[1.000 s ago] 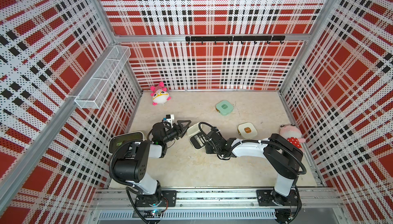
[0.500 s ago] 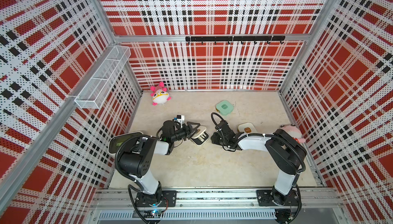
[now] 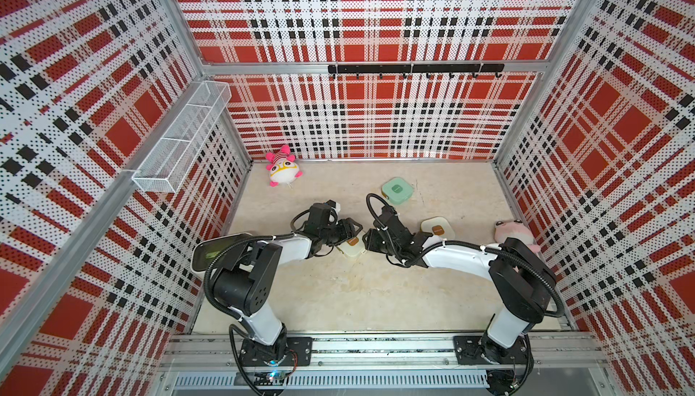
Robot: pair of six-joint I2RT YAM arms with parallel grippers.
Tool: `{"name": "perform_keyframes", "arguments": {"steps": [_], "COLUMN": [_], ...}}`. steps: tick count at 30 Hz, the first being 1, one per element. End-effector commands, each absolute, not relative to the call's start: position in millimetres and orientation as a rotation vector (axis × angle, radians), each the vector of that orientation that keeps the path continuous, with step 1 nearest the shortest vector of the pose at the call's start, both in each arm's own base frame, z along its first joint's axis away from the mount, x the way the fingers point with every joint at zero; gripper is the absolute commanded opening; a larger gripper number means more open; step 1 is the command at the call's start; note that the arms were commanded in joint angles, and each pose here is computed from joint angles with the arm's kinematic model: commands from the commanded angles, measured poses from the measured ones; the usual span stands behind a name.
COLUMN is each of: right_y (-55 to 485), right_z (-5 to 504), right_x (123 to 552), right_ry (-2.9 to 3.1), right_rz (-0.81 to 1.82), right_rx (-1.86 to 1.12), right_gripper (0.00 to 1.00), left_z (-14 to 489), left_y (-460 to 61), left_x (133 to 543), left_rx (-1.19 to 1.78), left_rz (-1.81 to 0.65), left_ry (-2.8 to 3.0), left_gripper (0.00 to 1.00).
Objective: Organize nail clipper sets
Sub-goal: Move the storage box to the center of the board.
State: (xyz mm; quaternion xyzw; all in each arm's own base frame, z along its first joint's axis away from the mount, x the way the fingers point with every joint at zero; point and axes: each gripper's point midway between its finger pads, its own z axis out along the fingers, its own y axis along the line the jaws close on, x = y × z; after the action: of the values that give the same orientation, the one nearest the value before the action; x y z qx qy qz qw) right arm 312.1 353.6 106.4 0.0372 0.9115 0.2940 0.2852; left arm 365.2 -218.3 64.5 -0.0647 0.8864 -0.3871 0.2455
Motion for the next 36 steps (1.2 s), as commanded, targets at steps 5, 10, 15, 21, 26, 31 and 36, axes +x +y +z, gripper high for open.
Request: {"name": "perform_keyframes", "arguments": {"steps": [5, 10, 15, 21, 26, 31, 36], "right_y": [376, 376, 373, 375, 373, 372, 375], "right_z": [95, 81, 74, 64, 57, 55, 52], "right_x": [307, 303, 303, 301, 296, 294, 295], "right_ry": [2.464, 2.496, 2.499, 2.526, 2.545, 2.549, 2.549], "right_rz": [0.774, 0.771, 0.770, 0.767, 0.773, 0.775, 0.782], "right_rx": [0.102, 0.142, 0.164, 0.172, 0.192, 0.197, 0.194], "right_gripper": [0.39, 0.39, 0.41, 0.41, 0.44, 0.47, 0.48], "left_z": [12, 17, 18, 19, 20, 20, 21], "left_y": [-190, -185, -184, -181, -181, -182, -182], "left_x": [344, 347, 348, 350, 351, 352, 354], "left_rx": [-0.258, -0.266, -0.269, -0.274, -0.273, -0.271, -0.268], "left_rz": [-0.893, -0.897, -0.902, -0.902, -0.905, -0.906, -0.908], "left_ry": [2.578, 2.560, 2.556, 2.553, 2.550, 2.550, 2.548], "left_gripper": [0.66, 0.66, 0.66, 0.66, 0.66, 0.66, 0.66]}}
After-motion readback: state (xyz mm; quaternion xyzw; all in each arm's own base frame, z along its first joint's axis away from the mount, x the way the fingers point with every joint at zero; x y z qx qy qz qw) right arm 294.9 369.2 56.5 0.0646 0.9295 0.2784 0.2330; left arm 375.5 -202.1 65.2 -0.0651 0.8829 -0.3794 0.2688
